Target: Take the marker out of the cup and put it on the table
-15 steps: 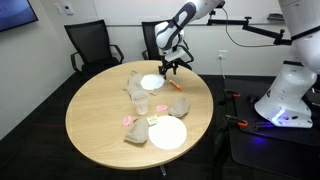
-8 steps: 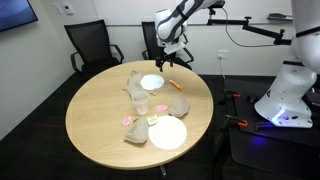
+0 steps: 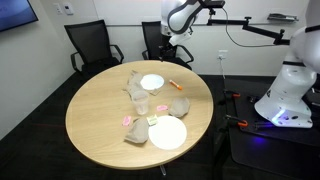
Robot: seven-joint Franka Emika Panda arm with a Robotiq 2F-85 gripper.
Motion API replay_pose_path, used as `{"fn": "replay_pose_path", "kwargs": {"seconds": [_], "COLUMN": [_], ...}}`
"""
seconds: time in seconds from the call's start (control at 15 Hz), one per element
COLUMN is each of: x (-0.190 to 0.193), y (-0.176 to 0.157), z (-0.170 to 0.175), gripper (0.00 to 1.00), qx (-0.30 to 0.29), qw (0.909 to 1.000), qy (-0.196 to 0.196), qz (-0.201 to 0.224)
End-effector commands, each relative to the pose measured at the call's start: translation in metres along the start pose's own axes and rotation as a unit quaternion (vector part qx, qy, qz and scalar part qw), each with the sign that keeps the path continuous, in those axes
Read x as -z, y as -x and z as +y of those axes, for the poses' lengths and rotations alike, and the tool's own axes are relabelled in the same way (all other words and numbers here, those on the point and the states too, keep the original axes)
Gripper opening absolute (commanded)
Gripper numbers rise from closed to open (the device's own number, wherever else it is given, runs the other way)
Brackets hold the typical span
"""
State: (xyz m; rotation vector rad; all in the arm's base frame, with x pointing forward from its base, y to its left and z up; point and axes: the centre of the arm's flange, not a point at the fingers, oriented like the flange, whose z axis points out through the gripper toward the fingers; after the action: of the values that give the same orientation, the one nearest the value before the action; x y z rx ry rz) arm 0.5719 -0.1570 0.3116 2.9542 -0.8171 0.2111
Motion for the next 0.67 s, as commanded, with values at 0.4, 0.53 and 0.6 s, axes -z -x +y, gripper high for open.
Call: {"fn": "replay_pose_path", "kwargs": {"seconds": [0.4, 0.53, 0.6], "x": [0.069, 0.061, 0.064], "y": [0.041, 0.026, 0.026], "z": [0.011, 0.007, 0.007], "gripper": [1.00, 1.00, 1.00], "qx": [0.018, 0.026, 0.027], "qw": [0.9951, 0.9960, 0.9958], "qy": [0.032, 0.033, 0.033], "qz": [0.091, 0.078, 0.081]}}
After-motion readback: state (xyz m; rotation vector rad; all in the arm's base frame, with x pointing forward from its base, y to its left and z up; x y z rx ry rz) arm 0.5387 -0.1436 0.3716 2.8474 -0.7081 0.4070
